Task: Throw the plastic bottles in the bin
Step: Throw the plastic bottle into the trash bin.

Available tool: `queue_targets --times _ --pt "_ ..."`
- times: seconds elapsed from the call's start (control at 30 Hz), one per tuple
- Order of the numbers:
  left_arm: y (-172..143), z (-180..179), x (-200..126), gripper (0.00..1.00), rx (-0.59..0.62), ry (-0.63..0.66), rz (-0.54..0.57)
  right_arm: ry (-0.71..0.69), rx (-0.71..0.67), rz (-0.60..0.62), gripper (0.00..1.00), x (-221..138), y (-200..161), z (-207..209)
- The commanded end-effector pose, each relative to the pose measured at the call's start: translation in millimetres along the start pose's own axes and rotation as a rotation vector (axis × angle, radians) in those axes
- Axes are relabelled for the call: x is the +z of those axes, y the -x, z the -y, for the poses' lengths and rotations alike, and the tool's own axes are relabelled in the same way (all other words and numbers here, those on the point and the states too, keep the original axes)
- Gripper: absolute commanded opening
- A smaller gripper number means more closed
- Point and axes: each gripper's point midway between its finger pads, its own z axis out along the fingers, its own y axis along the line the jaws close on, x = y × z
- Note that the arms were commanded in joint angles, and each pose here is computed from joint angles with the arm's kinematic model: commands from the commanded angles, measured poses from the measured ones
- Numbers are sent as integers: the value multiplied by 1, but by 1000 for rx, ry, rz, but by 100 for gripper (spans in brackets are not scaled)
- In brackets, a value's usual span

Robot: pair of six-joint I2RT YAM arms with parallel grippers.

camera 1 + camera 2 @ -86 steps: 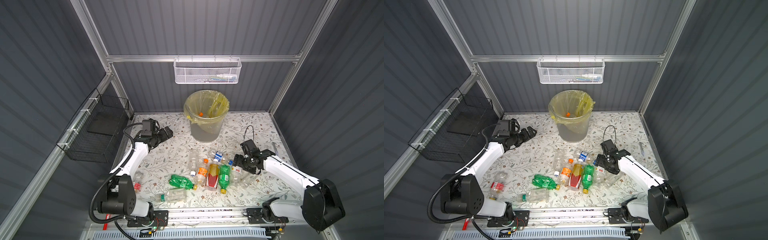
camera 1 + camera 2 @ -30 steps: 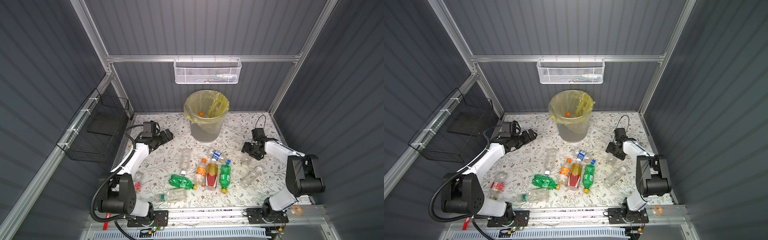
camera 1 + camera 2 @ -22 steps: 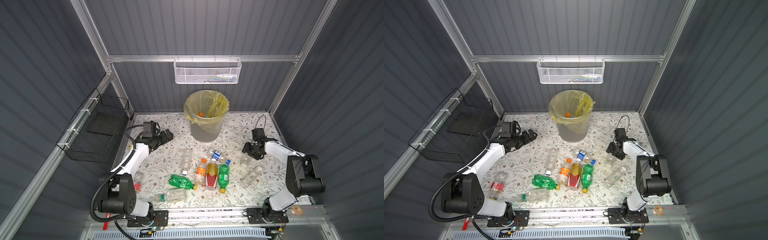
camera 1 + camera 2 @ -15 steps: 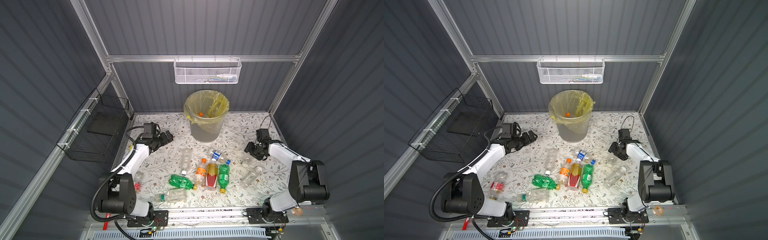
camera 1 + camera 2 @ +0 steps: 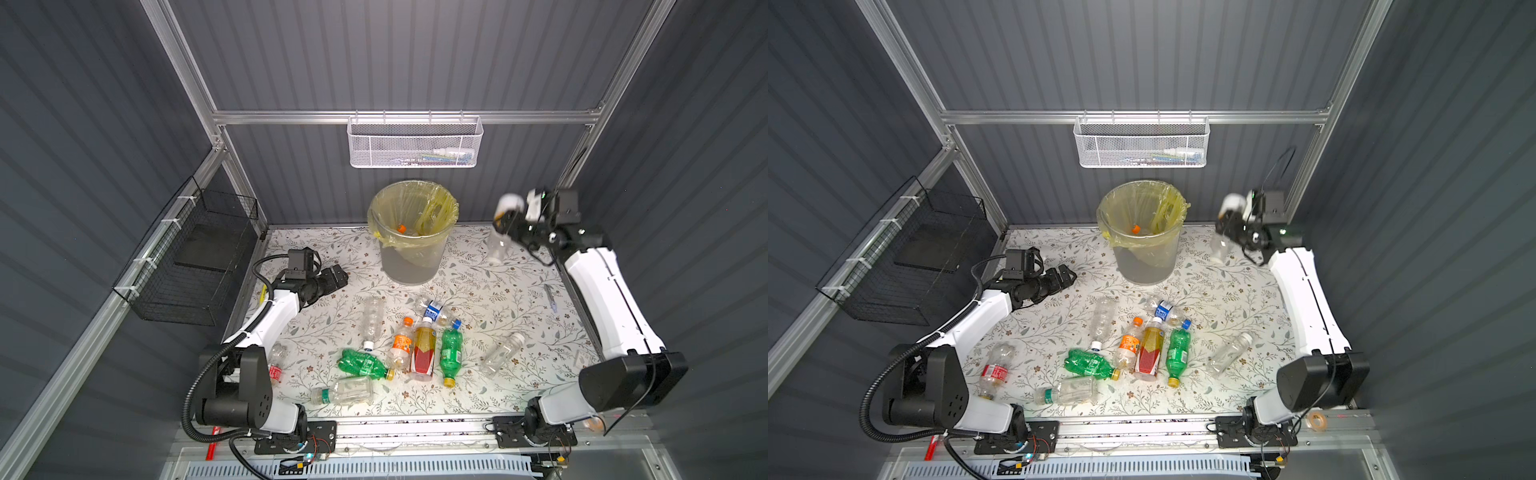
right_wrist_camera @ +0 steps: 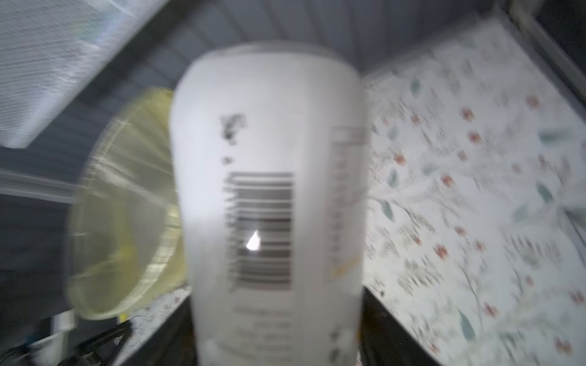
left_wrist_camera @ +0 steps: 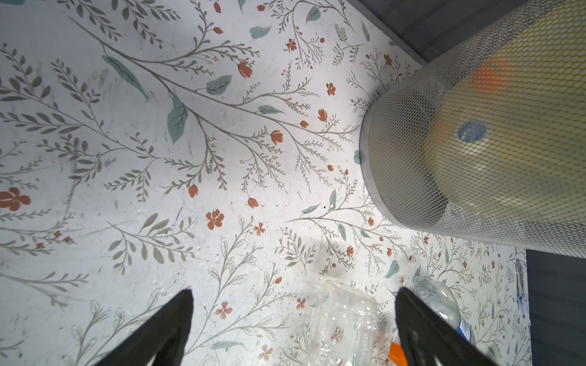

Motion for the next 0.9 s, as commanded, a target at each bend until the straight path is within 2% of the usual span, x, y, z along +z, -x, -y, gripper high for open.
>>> queue_targets --times 0.0,0.1,0.2,0.37,0.57,0.7,0.87 --pt "-16 3 5 99 50 -8 -44 140 -45 -58 98 -24 13 -57" --pt "-31 11 9 100 83 -7 -72 166 7 -133 99 -9 -2 -46" --pt "-45 22 15 100 130 -3 -114 207 72 -117 99 0 -21 -31" --pt "-58 35 24 100 158 -15 -161 154 95 -130 99 -1 -43 -7" --pt "-68 28 30 100 165 13 -192 32 196 -114 99 -10 -77 54" --pt "-76 28 36 99 172 14 -226 -75 258 -155 99 -8 -124 100" --pt "-90 40 44 99 243 13 -271 -176 298 -221 99 -1 -173 138"
